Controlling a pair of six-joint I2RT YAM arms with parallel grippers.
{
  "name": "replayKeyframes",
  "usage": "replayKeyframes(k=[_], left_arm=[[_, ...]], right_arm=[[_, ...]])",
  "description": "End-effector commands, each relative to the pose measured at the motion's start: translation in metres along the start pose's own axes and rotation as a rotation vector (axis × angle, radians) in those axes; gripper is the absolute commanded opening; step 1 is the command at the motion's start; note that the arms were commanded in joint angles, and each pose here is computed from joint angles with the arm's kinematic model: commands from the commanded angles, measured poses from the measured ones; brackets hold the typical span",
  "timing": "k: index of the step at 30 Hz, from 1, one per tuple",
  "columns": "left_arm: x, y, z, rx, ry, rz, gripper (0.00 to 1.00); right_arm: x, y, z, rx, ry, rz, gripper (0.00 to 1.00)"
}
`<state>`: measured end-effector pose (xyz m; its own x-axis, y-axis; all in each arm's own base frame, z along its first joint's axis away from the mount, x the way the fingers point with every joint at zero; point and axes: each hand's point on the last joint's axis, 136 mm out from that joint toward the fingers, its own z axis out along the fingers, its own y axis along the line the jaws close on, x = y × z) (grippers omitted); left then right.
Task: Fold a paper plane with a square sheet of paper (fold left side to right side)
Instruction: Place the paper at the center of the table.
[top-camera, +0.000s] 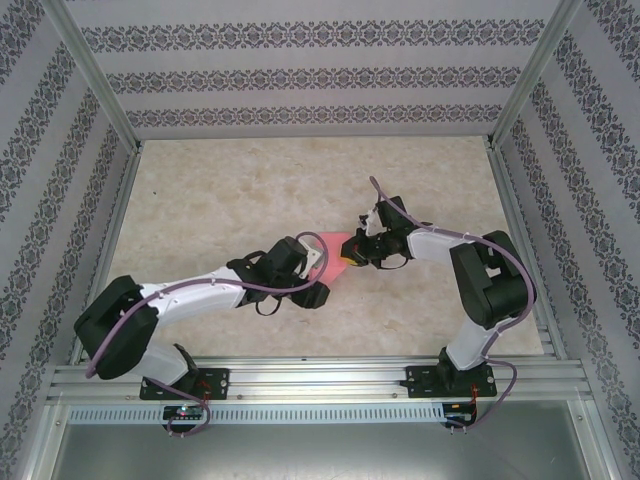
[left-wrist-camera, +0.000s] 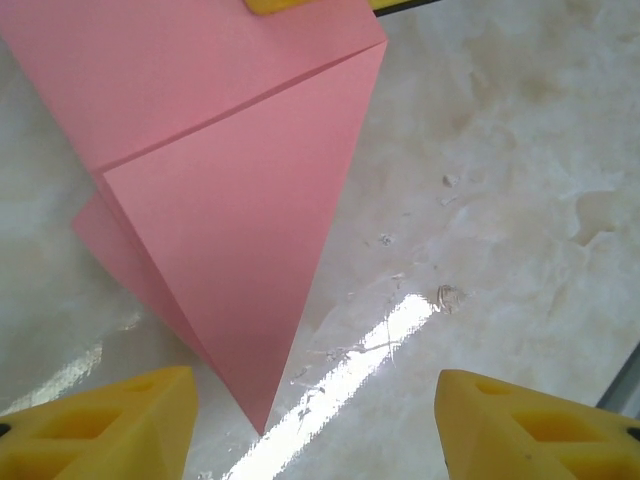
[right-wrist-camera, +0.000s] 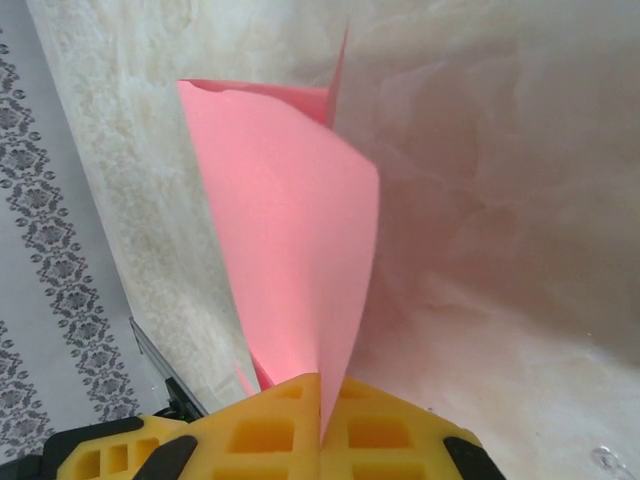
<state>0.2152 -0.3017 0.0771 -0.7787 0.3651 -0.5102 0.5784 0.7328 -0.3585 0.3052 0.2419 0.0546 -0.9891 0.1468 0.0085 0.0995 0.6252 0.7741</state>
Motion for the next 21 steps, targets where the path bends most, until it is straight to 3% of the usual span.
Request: replayKeyframes(k=[1,10,21], left_arm=[[-0.018,-0.009,0.008,-0.017,-0.046,0.057,0.66],[-0.026,-0.009,0.016,-0.053,-0.068,0.056,0.67],[-0.053,-0.006,-0.043,-0.077,-0.214,0.001,0.71]], right_arm=[[0.000,-0.011,0.007,0.049,0.009,0.010,0.00],[0.001,-0.012,0.003,0.052,0.005,0.003,0.00],[-0.009,0.024,-0.022,0.032,-0.026,0.001,0.00]])
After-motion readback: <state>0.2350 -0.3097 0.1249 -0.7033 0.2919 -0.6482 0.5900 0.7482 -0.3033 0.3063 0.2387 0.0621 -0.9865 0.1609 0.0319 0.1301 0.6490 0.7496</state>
